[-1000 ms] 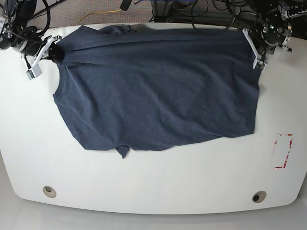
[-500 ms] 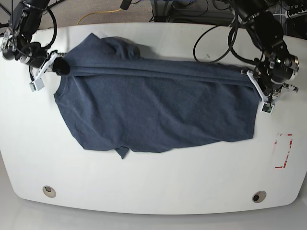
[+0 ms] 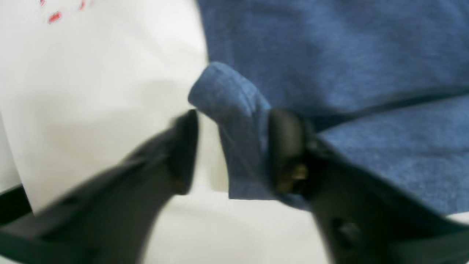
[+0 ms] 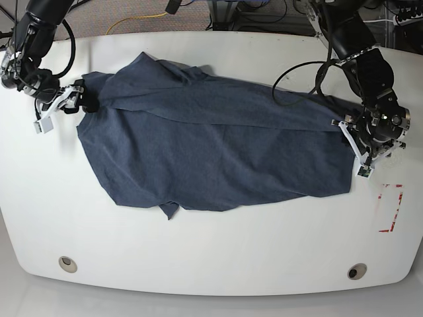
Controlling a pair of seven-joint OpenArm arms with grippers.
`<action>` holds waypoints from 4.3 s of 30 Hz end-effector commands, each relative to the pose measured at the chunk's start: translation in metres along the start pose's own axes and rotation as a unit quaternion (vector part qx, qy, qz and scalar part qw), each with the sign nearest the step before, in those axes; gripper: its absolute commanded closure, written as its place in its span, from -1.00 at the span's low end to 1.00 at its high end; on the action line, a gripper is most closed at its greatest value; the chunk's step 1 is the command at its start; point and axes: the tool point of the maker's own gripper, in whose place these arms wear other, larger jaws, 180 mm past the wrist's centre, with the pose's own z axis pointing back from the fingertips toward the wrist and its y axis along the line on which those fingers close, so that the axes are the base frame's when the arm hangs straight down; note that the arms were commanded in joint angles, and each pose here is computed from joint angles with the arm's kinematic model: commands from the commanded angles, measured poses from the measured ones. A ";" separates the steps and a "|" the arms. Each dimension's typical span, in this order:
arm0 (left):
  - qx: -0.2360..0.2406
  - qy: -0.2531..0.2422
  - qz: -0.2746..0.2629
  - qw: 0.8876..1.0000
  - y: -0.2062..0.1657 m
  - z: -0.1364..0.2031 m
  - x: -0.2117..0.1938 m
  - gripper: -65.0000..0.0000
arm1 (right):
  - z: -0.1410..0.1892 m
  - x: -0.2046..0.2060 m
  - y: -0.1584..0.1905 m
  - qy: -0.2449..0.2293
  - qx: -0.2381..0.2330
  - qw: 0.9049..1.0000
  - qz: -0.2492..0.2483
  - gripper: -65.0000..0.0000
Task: Fold the T-shirt properly
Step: 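Open both grippers and release the shirt edge, then regrasp the shirt edge with both grippers at its two ends, then pull the held edge with both grippers to straighten the shirt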
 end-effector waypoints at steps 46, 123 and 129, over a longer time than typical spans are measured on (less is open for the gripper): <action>-0.034 -0.066 0.024 0.997 0.001 -0.032 -0.037 0.08 | -0.039 -0.094 0.123 0.062 0.046 0.997 0.016 0.69; 0.015 -0.083 0.031 0.996 0.027 -0.004 -0.050 -0.44 | -0.010 -0.046 0.000 0.097 -0.115 0.984 0.096 0.47; 0.001 -0.067 0.033 0.997 0.020 -0.011 -0.060 -0.43 | -0.010 -0.046 0.000 0.098 -0.115 0.984 0.096 0.48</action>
